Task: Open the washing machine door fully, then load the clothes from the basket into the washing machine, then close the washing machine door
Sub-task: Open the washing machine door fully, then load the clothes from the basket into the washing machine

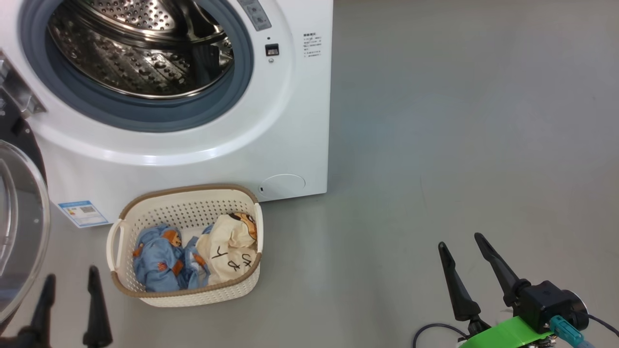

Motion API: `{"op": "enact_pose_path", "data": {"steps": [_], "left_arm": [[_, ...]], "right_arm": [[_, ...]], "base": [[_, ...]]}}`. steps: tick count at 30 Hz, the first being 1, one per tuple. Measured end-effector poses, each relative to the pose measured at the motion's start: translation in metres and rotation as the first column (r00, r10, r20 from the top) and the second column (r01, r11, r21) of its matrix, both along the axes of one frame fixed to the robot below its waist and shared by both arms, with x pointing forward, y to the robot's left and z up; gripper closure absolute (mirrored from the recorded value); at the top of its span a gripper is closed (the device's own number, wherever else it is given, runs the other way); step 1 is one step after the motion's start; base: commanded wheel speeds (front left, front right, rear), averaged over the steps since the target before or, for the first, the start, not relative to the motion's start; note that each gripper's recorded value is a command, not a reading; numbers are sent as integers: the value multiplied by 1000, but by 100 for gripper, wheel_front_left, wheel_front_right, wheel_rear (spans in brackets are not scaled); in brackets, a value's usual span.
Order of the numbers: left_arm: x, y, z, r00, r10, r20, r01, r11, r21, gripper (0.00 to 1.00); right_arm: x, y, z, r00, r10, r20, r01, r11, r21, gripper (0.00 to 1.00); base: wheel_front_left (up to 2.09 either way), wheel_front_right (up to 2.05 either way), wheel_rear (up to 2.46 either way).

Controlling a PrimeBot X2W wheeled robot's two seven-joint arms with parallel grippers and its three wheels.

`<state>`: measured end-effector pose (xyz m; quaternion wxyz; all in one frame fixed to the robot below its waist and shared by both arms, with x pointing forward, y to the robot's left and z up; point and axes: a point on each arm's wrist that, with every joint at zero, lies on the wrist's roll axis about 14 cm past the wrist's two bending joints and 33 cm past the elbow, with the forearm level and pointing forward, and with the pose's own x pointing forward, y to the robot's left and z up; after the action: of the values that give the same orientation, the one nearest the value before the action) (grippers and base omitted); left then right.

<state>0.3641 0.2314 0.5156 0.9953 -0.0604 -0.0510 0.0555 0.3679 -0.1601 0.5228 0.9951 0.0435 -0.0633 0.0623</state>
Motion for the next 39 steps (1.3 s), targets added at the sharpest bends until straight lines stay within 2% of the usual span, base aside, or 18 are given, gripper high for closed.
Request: {"op": "enact_pose_path", "data": {"steps": [22,39], "left_arm": [[-26,-8,-27,996,1,-93,-2,1000,-3,0],[-31,-7,-29,995,15,-95,-15,1000,-2,0]], "right_arm": [[3,10,10,999,27,31,-27,1000,4,0],[1,8,5,1000,23,17,-23,1000,6,0]], "base": [[0,0,0],[0,0,0]]}}
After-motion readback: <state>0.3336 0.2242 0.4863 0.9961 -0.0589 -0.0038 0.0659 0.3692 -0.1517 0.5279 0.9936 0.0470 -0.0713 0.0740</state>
